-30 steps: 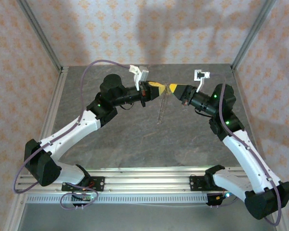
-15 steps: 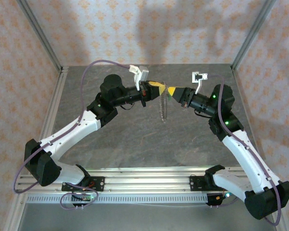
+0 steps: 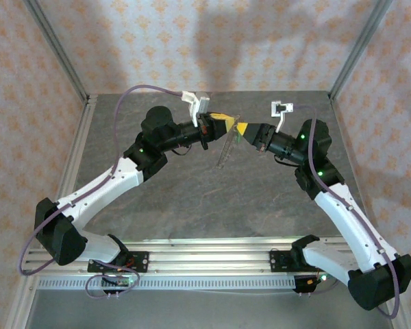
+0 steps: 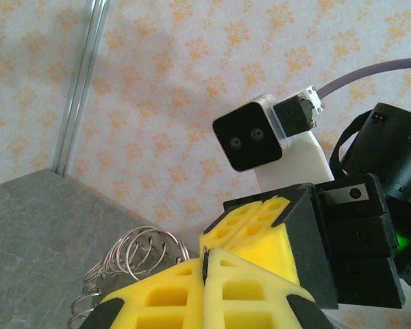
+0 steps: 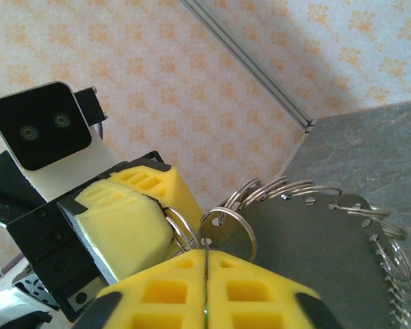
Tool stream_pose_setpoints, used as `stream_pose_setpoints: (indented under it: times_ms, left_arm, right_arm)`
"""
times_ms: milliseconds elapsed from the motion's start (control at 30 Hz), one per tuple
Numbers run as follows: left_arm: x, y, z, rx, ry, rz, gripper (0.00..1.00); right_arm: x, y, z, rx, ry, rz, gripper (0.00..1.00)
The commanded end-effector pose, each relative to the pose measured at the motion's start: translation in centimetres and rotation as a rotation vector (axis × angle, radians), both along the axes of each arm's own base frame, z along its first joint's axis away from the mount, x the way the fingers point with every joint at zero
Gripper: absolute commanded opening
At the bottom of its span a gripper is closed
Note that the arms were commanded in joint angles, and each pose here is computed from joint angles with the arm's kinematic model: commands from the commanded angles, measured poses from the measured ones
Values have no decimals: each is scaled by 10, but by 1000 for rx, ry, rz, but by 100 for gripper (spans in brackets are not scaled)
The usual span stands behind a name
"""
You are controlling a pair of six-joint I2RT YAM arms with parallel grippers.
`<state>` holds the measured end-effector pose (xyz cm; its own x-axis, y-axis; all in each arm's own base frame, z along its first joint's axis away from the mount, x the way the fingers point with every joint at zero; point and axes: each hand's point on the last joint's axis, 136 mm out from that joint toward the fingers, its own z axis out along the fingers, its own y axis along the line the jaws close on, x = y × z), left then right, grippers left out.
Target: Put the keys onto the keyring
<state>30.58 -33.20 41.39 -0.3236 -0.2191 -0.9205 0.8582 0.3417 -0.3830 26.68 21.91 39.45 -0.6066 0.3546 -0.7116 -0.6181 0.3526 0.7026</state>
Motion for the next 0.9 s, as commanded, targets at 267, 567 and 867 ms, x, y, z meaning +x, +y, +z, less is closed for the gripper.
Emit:
stream_pose_setpoints:
  times_ms: [267, 567, 867]
  left_arm:
    - [5, 8, 26, -158, -32, 73, 0]
    - [16, 19, 38, -355, 41, 118, 0]
    - [23, 27, 42, -493, 93, 127, 0]
  right_arm:
    - [-6, -52, 38, 57, -75, -193, 40]
    - [18, -58, 72, 246, -102, -241, 42]
    - [33, -35, 83, 330, -147, -192, 42]
